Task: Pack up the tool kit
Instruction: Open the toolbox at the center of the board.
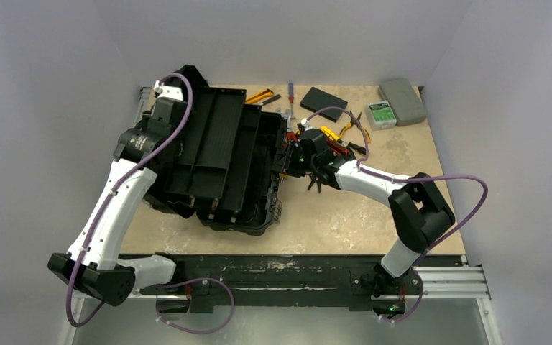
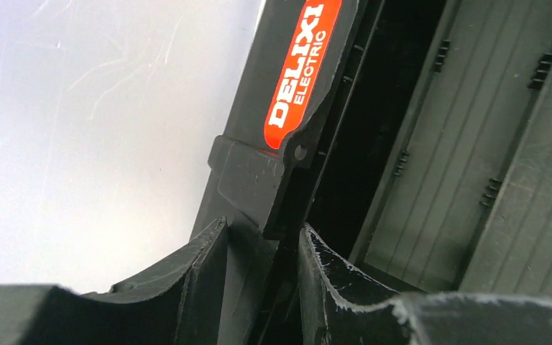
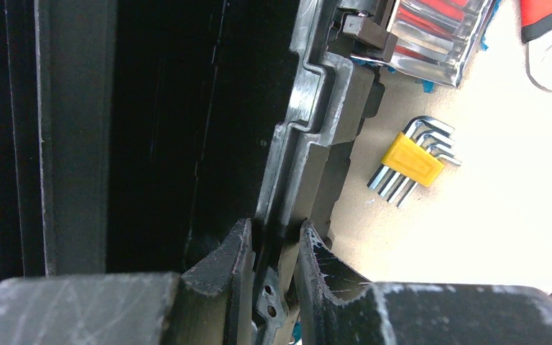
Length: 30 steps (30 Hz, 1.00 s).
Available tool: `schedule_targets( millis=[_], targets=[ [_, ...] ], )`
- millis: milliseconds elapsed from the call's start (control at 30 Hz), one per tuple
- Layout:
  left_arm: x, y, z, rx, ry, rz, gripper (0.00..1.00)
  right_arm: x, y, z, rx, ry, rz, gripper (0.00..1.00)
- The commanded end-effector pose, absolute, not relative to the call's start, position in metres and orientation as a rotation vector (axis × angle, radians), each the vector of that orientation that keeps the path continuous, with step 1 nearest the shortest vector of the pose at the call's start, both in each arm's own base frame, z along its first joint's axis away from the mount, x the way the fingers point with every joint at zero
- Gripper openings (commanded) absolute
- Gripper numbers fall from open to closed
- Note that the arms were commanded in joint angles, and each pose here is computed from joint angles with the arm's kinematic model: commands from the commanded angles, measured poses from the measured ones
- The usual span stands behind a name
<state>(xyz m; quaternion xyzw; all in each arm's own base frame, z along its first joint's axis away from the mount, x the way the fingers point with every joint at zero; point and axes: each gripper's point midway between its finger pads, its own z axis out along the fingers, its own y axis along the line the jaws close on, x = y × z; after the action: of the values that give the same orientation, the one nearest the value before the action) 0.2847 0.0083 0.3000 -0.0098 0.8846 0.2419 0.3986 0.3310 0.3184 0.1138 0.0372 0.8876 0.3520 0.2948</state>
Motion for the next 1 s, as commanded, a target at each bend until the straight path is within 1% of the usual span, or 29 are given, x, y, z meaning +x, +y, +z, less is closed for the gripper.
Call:
schedule_targets(
  millis=[0,100,167,400,633,733,833,900,967],
  targets=[
    [0.282,-0.008,0.254,-0.015,2.405,0.373,0.0,0.33,0.324,0.117,0.003,2.348,0.966,0.0],
    [0.278,0.008,0.234,-0.098,2.482,0.386,0.0,0.329,0.326,0.12,-0.006,2.345,0.979,0.0],
    [0.276,0.018,0.22,-0.171,2.523,0.349,0.0,0.328,0.327,0.122,-0.015,2.345,0.986,0.0],
    [0.286,0.041,0.205,-0.332,2.546,0.229,0.0,0.326,0.325,0.13,-0.032,2.333,0.999,0.0],
    [0.296,0.052,0.181,-0.478,2.575,0.019,0.0,0.323,0.328,0.136,-0.059,2.329,1.024,0.0],
    [0.303,0.055,0.171,-0.57,2.569,-0.147,0.0,0.323,0.331,0.135,-0.07,2.337,1.041,0.0],
    [0.317,0.054,0.167,-0.679,2.512,-0.419,0.0,0.324,0.335,0.137,-0.076,2.328,1.066,0.0],
    [0.33,0.046,0.168,-0.719,2.46,-0.654,0.0,0.325,0.338,0.137,-0.075,2.325,1.082,0.0],
    [0.338,0.047,0.166,-0.755,2.438,-0.752,0.0,0.325,0.34,0.137,-0.08,2.324,1.096,0.0]
  ],
)
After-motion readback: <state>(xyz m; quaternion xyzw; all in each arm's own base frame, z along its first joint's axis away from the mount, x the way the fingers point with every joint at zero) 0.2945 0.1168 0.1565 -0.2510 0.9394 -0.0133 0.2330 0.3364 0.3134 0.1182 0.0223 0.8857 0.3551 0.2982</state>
